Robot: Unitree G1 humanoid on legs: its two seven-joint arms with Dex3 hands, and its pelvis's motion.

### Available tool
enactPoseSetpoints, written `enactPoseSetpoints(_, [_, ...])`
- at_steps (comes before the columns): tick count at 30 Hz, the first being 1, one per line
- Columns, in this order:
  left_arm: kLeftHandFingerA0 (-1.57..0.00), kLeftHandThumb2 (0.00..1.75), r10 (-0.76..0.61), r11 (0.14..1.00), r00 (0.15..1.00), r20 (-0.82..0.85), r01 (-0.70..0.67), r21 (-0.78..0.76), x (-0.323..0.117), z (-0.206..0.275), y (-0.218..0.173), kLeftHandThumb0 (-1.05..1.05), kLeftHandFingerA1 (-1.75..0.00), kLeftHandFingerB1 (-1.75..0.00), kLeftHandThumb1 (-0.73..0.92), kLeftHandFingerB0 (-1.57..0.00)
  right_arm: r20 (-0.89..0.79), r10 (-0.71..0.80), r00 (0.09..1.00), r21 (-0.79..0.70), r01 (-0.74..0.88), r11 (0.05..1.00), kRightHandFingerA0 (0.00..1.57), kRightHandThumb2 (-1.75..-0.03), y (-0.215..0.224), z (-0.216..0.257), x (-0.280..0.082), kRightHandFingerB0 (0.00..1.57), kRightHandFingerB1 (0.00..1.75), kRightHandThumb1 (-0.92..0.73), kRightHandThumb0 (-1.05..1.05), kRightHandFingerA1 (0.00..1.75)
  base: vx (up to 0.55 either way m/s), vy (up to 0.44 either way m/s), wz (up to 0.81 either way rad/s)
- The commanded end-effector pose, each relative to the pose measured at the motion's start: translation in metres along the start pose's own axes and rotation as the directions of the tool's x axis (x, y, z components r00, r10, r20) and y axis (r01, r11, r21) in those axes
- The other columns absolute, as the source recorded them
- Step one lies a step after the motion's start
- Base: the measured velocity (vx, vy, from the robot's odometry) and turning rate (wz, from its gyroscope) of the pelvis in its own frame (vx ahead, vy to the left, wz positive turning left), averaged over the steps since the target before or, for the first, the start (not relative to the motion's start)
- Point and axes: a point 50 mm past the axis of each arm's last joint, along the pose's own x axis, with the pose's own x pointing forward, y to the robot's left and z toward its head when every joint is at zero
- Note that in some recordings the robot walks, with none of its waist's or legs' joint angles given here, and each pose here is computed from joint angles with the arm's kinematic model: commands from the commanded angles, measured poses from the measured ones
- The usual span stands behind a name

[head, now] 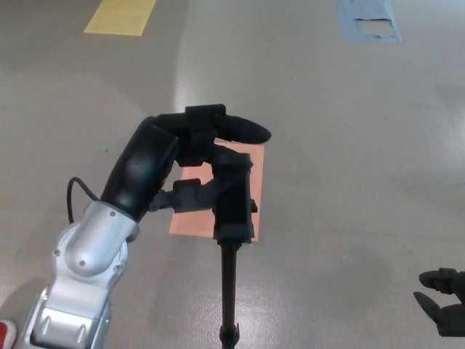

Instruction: The robot uses its left hand to grab the top of a phone stand kept on the floor and rotates it anti-clockwise

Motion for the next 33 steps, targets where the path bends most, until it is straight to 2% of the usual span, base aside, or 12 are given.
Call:
enactPoseSetpoints(1, [-0.91,0.60,-0.146,0.773,0.917,-0.372,-0.129,-0.621,0.011,-0.016,0.014,-0.15,-0.57,-0.52,0.67,-0.80,0.014,-0.034,0.999,0.002,0.034,0.999,0.07,-1.06,-0.019,0.015,-0.003,0.05,0.17,-0.70,-0.85,0.44,0.00,0.000,0.00])
enactPoseSetpoints(13, [-0.89,0.60,-0.165,0.764,0.911,-0.379,-0.125,-0.633,0.014,-0.014,0.016,-0.15,-0.58,-0.51,0.67,-0.78,0.026,-0.036,0.999,-0.009,0.037,0.999,0.03,-1.07,-0.022,0.021,-0.003,0.00,0.22,-0.69,-0.77,0.44,0.00,0.000,0.00])
enactPoseSetpoints(14, [-0.91,0.60,-0.162,0.764,0.909,-0.384,-0.131,-0.632,0.013,-0.014,0.016,-0.15,-0.58,-0.51,0.67,-0.79,0.025,-0.037,0.999,-0.012,0.038,0.999,0.11,-1.06,-0.023,0.022,-0.003,0.00,0.20,-0.71,-0.82,0.46,0.00,0.000,0.00])
enactPoseSetpoints(18, [-0.90,0.60,-0.169,0.762,0.907,-0.387,-0.129,-0.635,0.014,-0.013,0.015,-0.16,-0.58,-0.51,0.67,-0.79,0.022,-0.040,0.999,0.005,0.040,0.999,0.16,-1.05,-0.023,0.022,-0.003,0.00,0.23,-0.68,-0.78,0.49,0.00,0.000,0.00])
enactPoseSetpoints(25, [-0.88,0.60,-0.188,0.757,0.904,-0.384,-0.115,-0.643,0.013,-0.011,0.015,-0.17,-0.58,-0.47,0.66,-0.69,0.033,-0.035,0.999,0.000,0.035,0.999,0.08,-1.05,-0.025,0.025,-0.004,0.03,0.22,-0.71,-0.78,0.45,0.00,0.000,0.00])
enactPoseSetpoints(26, [-0.73,0.58,-0.203,0.763,0.904,-0.376,-0.094,-0.639,0.013,-0.010,0.015,-0.23,-0.50,-0.36,0.62,-0.47,0.036,-0.033,0.999,0.004,0.033,0.999,0.03,-1.05,-0.026,0.026,-0.004,0.01,0.24,-0.70,-0.74,0.43,0.00,0.000,0.00])
enactPoseSetpoints(27, [-0.73,0.58,-0.211,0.766,0.905,-0.370,-0.083,-0.638,0.013,-0.010,0.015,-0.23,-0.50,-0.36,0.62,-0.47,0.037,-0.032,0.999,0.005,0.032,0.999,0.03,-1.05,-0.026,0.026,-0.004,0.01,0.24,-0.70,-0.74,0.43,0.00,0.000,0.00])
enactPoseSetpoints(29, [-0.59,0.58,-0.236,0.772,0.905,-0.354,-0.047,-0.634,0.013,-0.009,0.016,-0.30,-0.45,-0.32,0.58,-0.36,0.038,-0.035,0.999,0.001,0.034,0.999,0.09,-1.04,-0.026,0.027,-0.004,0.03,0.21,-0.71,-0.79,0.45,0.00,0.000,0.00])
enactPoseSetpoints(30, [0.00,0.93,-0.301,0.794,0.903,-0.305,0.060,-0.605,0.012,-0.007,0.016,-0.31,-0.47,-0.48,0.40,0.00,0.041,-0.035,0.999,-0.006,0.035,0.999,0.03,-1.05,-0.027,0.028,-0.004,0.01,0.24,-0.70,-0.72,0.43,0.00,0.000,0.00])
enactPoseSetpoints(31, [0.00,0.93,-0.319,0.798,0.901,-0.294,0.088,-0.596,0.012,-0.006,0.016,-0.31,-0.47,-0.48,0.40,0.00,0.042,-0.034,0.999,-0.008,0.035,0.999,0.03,-1.05,-0.027,0.028,-0.004,0.01,0.24,-0.70,-0.72,0.43,0.00,0.000,0.00])
enactPoseSetpoints(32, [-0.11,0.79,-0.336,0.816,0.898,-0.285,0.127,-0.563,0.011,-0.005,0.016,-0.68,-0.40,-0.16,0.45,0.00,0.044,-0.033,0.999,-0.008,0.033,0.999,0.07,-1.02,-0.027,0.028,-0.004,0.08,0.19,-0.72,-0.80,0.43,0.00,0.000,0.00])
enactPoseSetpoints(33, [-0.11,0.79,-0.342,0.828,0.897,-0.282,0.146,-0.542,0.010,-0.005,0.017,-0.68,-0.40,-0.16,0.45,0.00,0.044,-0.032,0.999,-0.008,0.032,0.999,0.07,-1.02,-0.027,0.029,-0.004,0.08,0.19,-0.72,-0.80,0.43,0.00,0.000,0.00])
